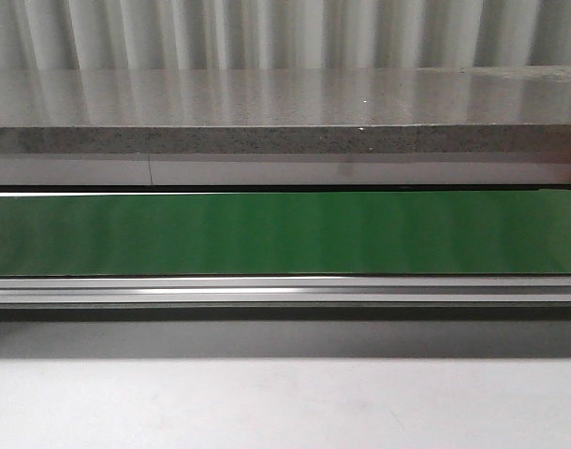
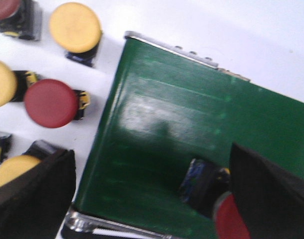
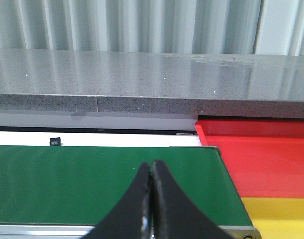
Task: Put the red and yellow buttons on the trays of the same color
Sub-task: 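Carry the red button onto the green belt and open the left gripper, then lower the left gripper onto a yellow button and grasp it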
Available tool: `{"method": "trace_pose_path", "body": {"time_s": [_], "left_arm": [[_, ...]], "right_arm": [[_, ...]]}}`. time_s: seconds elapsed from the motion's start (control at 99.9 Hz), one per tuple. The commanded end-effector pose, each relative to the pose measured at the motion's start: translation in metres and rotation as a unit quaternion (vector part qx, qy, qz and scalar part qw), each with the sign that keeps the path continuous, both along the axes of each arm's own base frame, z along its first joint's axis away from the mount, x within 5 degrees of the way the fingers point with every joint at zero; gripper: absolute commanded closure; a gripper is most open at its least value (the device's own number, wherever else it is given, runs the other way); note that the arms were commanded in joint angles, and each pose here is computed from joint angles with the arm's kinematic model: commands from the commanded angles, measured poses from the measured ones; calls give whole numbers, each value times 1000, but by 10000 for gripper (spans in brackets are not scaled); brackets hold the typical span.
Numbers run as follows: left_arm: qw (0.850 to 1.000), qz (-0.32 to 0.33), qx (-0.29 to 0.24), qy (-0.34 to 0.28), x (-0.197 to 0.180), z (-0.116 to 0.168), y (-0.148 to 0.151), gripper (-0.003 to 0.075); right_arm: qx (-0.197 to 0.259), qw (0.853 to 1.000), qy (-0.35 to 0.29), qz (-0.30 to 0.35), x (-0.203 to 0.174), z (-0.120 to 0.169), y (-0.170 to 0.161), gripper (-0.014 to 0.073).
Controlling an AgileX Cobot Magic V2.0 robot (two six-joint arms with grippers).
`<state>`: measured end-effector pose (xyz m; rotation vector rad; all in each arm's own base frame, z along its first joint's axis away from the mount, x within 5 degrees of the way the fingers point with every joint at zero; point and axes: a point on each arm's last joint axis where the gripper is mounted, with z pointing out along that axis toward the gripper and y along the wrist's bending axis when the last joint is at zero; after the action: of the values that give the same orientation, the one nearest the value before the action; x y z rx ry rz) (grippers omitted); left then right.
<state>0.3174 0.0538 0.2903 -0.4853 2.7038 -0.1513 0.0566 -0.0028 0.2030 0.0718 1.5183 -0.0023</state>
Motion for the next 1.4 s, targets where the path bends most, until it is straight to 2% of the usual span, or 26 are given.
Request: {"method": "trace_pose_path", "body": {"time_s": [0.0,0.2,0.62,0.771,0.941,1.391], "left_arm": [[999,16,2,-28,-12,25,11,122],[998,61,-10,24,-30,21,41,122],[987,130,16,89,-61,14,87,122],[981,152,6,117,-80,-7,105,122],[979,172,-9,107,-90,-30,114,122],[978,179,-2,104,-66,-79,135,122]], "right_arm": [[-7,999,-43,2,-1,7,0,661],[-7,999,-43,2,-1,7,0,661],[-7,999,-43,2,-1,7,0,661],[-7,999,-43,2,-1,7,0,661],[-7,999,-43,2,-1,7,0,661],[-7,999,-43,2,-1,7,0,661]]}}
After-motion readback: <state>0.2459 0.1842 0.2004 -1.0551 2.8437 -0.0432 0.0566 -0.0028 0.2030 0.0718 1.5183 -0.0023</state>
